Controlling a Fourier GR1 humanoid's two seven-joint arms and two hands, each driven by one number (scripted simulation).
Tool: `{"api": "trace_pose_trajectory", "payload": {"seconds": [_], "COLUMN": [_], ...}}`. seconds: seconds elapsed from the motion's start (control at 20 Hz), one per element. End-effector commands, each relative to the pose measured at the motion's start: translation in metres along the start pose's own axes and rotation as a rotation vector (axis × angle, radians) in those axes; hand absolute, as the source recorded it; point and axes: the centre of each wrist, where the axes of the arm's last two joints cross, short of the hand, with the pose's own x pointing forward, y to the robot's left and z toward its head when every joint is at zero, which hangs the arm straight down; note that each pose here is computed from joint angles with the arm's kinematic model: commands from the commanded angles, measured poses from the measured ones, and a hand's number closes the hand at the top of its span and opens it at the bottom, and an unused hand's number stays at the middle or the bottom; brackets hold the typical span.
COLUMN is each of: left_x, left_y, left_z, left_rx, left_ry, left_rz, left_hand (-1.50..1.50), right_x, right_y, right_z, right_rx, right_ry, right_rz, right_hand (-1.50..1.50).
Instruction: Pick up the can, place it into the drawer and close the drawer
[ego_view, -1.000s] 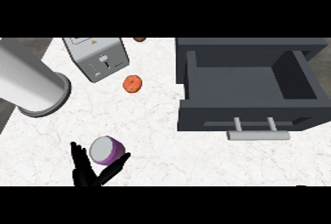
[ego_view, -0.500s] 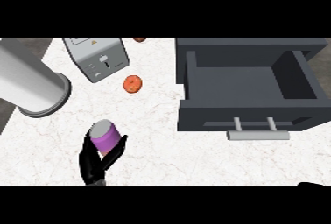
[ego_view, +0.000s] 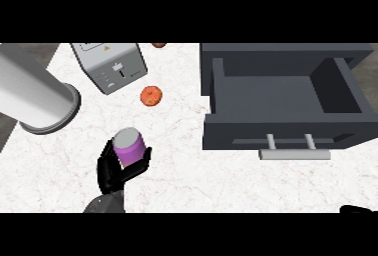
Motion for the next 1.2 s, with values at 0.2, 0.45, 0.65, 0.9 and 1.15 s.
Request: {"api": "trace_pose_trajectory", "payload": {"seconds": [0.2, 0.45, 0.65, 0.9, 1.15], "left_x": [0.039, 0.055, 0.081, 0.111, 0.164], "left_y": [-0.007, -0.027, -0.071, -0.089, -0.133], "left_z": [-0.072, -0.096, -0.110, -0.110, -0.088], "left_rx": [-0.410, -0.446, -0.495, -0.539, -0.620], "left_ry": [0.004, -0.038, -0.044, -0.099, -0.090], "left_rz": [-0.029, 0.064, 0.037, -0.009, -0.003], "left_hand": [1.50, 1.50, 1.50, 1.50, 1.50], "right_x": [0.005, 0.009, 0.001, -0.003, -0.012], "right_y": [0.001, 0.003, 0.001, -0.012, -0.015], "right_z": [0.002, 0.008, -0.007, 0.000, -0.008], "right_rx": [0.005, 0.000, 0.011, -0.017, -0.040], "right_ry": [-0.008, -0.031, -0.020, -0.020, -0.021], "right_rz": [-0.008, 0.014, 0.022, 0.035, 0.032], "right_hand": [-1.50, -1.50, -1.50, -1.50, -1.50]}}
